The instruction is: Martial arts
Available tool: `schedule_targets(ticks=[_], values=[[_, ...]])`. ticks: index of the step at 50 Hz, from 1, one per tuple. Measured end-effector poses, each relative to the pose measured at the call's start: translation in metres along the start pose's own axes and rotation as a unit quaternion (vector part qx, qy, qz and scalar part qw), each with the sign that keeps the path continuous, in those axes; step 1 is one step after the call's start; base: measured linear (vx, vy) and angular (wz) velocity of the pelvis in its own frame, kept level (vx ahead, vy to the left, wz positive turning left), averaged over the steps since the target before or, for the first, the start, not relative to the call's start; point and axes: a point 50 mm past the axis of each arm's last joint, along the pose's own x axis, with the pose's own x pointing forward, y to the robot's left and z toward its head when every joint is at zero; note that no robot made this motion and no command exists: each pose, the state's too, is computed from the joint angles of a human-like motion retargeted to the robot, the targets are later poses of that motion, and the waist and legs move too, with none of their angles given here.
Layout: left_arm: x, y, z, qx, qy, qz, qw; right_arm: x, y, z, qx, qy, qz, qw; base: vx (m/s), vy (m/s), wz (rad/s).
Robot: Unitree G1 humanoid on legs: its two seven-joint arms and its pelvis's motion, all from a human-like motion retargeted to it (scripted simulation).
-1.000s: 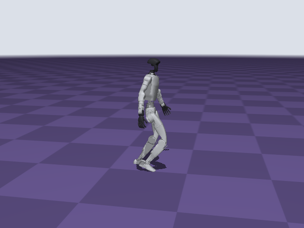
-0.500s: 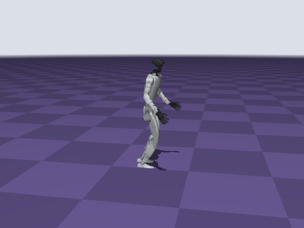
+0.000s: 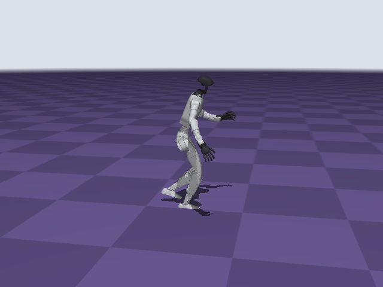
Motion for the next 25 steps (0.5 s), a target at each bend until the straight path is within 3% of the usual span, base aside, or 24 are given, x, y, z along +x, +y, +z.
schedule_targets(ticks=[9,15,20,25], values=[[0.063,-0.008,0.047,0.055,-0.098,0.056,0.992,-0.09,0.001,-0.159,-0.068,0.213,0.058,0.973,-0.34,0.06,0.82],[0.076,-0.05,0.069,0.069,-0.136,0.007,0.988,-0.132,0.012,-0.199,-0.032,0.292,0.065,0.954,-0.36,0.02,0.88],[0.057,-0.075,0.049,0.08,-0.113,-0.057,0.989,-0.106,0.036,-0.167,0.012,0.235,0.059,0.97,-0.35,-0.03,0.11],[0.003,-0.052,-0.039,0.102,0.073,-0.102,0.987,-0.035,0.065,-0.043,0.079,0.048,0.038,0.995,-0.25,-0.05,-0.69]])
